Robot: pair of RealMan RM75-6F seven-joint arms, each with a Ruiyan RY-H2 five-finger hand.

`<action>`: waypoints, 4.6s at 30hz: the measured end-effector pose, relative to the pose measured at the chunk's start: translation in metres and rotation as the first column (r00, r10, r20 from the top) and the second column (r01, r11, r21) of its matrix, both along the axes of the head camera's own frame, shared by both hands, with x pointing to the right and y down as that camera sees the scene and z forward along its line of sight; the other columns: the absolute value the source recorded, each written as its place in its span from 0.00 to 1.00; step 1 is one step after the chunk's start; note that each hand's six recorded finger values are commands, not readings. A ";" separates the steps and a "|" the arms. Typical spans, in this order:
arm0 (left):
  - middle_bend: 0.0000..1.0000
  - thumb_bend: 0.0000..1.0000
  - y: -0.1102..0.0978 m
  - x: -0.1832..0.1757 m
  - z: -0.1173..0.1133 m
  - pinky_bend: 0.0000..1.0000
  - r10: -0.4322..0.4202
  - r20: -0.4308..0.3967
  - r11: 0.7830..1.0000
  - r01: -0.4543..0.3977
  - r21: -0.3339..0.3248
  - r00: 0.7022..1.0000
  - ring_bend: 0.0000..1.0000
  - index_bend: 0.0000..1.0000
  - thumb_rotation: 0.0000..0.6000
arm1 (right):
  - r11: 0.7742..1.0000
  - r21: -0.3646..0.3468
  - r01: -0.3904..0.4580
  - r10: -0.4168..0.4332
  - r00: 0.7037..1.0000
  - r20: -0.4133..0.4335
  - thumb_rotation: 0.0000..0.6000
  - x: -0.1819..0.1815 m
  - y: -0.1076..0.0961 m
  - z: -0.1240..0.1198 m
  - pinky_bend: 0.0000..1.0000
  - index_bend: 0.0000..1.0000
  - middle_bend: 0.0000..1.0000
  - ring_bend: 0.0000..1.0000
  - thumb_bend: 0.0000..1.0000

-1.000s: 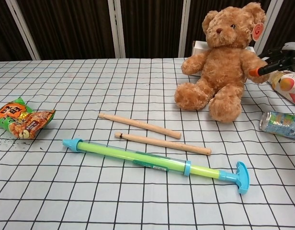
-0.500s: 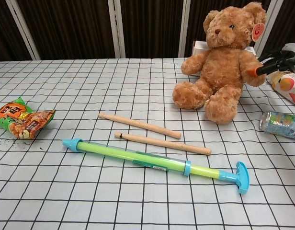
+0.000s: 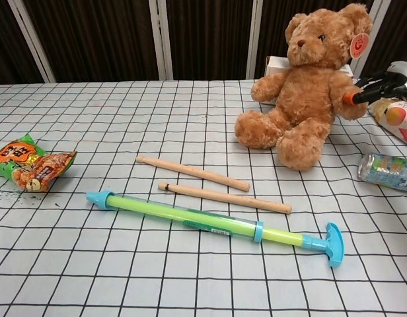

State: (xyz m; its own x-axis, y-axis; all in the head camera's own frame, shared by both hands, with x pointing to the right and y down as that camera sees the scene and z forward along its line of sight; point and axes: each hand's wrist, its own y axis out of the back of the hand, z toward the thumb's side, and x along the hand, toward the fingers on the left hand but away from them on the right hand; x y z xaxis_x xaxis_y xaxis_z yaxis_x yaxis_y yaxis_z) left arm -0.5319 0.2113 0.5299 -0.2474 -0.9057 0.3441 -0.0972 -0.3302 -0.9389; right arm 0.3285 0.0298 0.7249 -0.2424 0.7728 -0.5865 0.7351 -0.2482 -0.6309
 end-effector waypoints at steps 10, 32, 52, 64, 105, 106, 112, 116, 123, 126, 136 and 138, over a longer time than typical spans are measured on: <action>0.00 0.31 -0.001 0.000 0.001 0.12 -0.003 0.003 1.000 0.003 -0.002 1.000 0.00 0.18 1.00 | 1.000 0.010 0.028 -0.027 0.999 -0.036 1.00 -0.001 -0.004 0.005 0.00 0.58 0.56 0.46 0.46; 0.00 0.31 0.000 0.002 0.001 0.12 0.003 0.006 1.000 -0.003 -0.002 1.000 0.00 0.18 1.00 | 0.995 0.048 0.083 -0.080 0.995 -0.063 1.00 0.006 0.000 0.009 0.00 0.58 0.56 0.46 0.46; 0.00 0.31 0.000 0.000 0.000 0.12 -0.005 0.002 1.000 0.005 0.003 1.000 0.00 0.18 1.00 | 0.996 0.044 0.080 -0.078 0.995 -0.055 1.00 0.004 0.002 0.012 0.00 0.58 0.56 0.46 0.46; 0.00 0.31 0.000 -0.001 -0.001 0.12 -0.010 0.002 1.000 0.010 0.004 1.000 0.00 0.18 1.00 | 0.992 0.076 0.100 -0.095 0.993 -0.066 1.00 0.000 -0.006 0.003 0.00 0.58 0.56 0.46 0.46; 0.00 0.31 0.000 -0.001 0.000 0.12 -0.011 -0.013 1.000 0.011 -0.004 1.000 0.00 0.18 1.00 | 0.975 -0.069 0.212 -0.220 0.964 -0.150 1.00 0.060 0.039 -0.057 0.00 0.09 0.16 0.19 0.25; 0.00 0.31 0.000 -0.001 0.000 0.12 -0.010 -0.014 1.000 0.010 -0.004 1.000 0.00 0.18 1.00 | 0.974 -0.076 0.214 -0.224 0.959 -0.175 1.00 0.068 0.045 -0.061 0.00 0.09 0.16 0.19 0.25; 0.00 0.31 0.001 0.003 0.001 0.12 0.006 -0.022 1.000 -0.006 -0.009 1.000 0.00 0.18 1.00 | 0.965 -0.071 0.251 -0.261 0.914 -0.311 1.00 0.095 0.081 -0.082 0.00 0.09 0.16 0.19 0.25; 0.00 0.31 0.002 0.007 0.002 0.12 0.022 -0.028 1.000 -0.023 -0.015 0.999 0.00 0.18 1.00 | 0.953 -0.034 0.300 -0.290 0.879 -0.378 1.00 0.099 0.108 -0.099 0.00 0.09 0.16 0.19 0.25; 0.00 0.31 0.002 0.009 0.003 0.12 0.033 -0.025 0.999 -0.033 -0.021 0.999 0.00 0.18 1.00 | 0.908 0.019 0.418 -0.366 0.816 -0.448 1.00 0.090 0.156 -0.117 0.00 0.09 0.16 0.19 0.25; 0.00 0.31 0.002 0.008 0.003 0.12 0.029 -0.024 0.999 -0.029 -0.017 0.999 0.00 0.18 1.00 | 0.886 0.019 0.462 -0.396 0.780 -0.484 1.00 0.087 0.176 -0.123 0.00 0.09 0.16 0.18 0.25; 0.00 0.31 0.003 0.010 0.003 0.12 0.036 -0.017 0.999 -0.036 -0.015 0.999 0.00 0.18 1.00 | 0.829 -0.081 0.553 -0.499 0.667 -0.553 1.00 0.091 0.202 -0.121 0.00 0.09 0.14 0.10 0.25; 0.00 0.31 0.003 0.011 0.003 0.12 0.041 -0.014 0.999 -0.041 -0.015 0.999 0.00 0.18 1.00 | 0.821 -0.104 0.561 -0.513 0.648 -0.563 1.00 0.093 0.203 -0.121 0.00 0.09 0.14 0.10 0.25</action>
State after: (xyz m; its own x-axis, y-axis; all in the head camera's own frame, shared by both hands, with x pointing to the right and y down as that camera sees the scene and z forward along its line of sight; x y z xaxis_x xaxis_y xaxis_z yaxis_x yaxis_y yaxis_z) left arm -0.5205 0.2145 0.5329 -0.2057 -0.9095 0.3613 -0.0957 -0.3487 -0.9323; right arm 0.4216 0.2324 0.6040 -0.0260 0.9050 -0.4247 0.0114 -0.4245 -0.9053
